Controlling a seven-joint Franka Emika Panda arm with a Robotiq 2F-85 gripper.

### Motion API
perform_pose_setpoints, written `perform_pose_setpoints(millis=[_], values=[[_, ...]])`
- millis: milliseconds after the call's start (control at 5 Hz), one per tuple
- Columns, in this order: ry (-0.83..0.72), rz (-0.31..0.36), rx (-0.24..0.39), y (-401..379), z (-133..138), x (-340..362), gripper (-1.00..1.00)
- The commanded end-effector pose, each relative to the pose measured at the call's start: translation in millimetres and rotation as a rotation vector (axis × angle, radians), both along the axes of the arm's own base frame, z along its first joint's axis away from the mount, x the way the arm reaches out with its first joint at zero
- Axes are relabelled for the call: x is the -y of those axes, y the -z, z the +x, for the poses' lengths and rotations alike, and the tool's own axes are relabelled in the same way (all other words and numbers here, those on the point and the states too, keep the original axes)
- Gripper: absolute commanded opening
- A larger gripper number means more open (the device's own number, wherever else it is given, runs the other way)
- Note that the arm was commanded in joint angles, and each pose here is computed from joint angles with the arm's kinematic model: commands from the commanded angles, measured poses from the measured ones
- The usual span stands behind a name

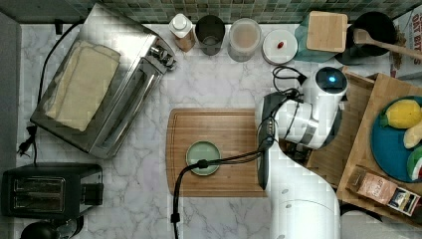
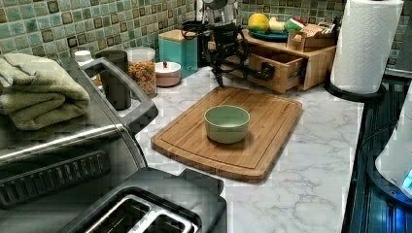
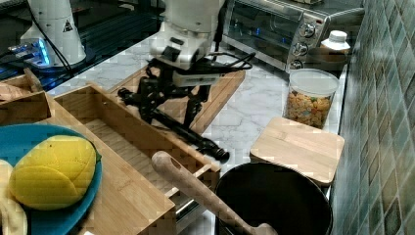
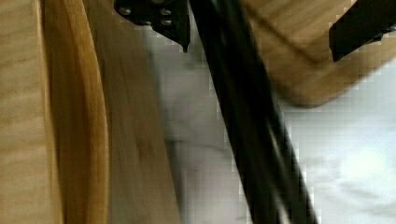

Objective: Open the drawer.

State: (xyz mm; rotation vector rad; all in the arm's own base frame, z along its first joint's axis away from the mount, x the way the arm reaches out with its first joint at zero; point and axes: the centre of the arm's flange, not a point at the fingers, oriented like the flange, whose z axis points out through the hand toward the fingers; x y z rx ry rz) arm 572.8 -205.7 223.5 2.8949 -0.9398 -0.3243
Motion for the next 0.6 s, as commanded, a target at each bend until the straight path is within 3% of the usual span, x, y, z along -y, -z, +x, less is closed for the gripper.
perform_pose_setpoints(millis=[200,400,600], values=[[-0.146,0.137,0.299,-93.7,87.5,-187.7,1.00],[-0.116,0.133,0.335,-89.4,90.7,-205.5,1.00],[-0.078,0.128,0.325,-91.5,96.4,-222.8,1.00]])
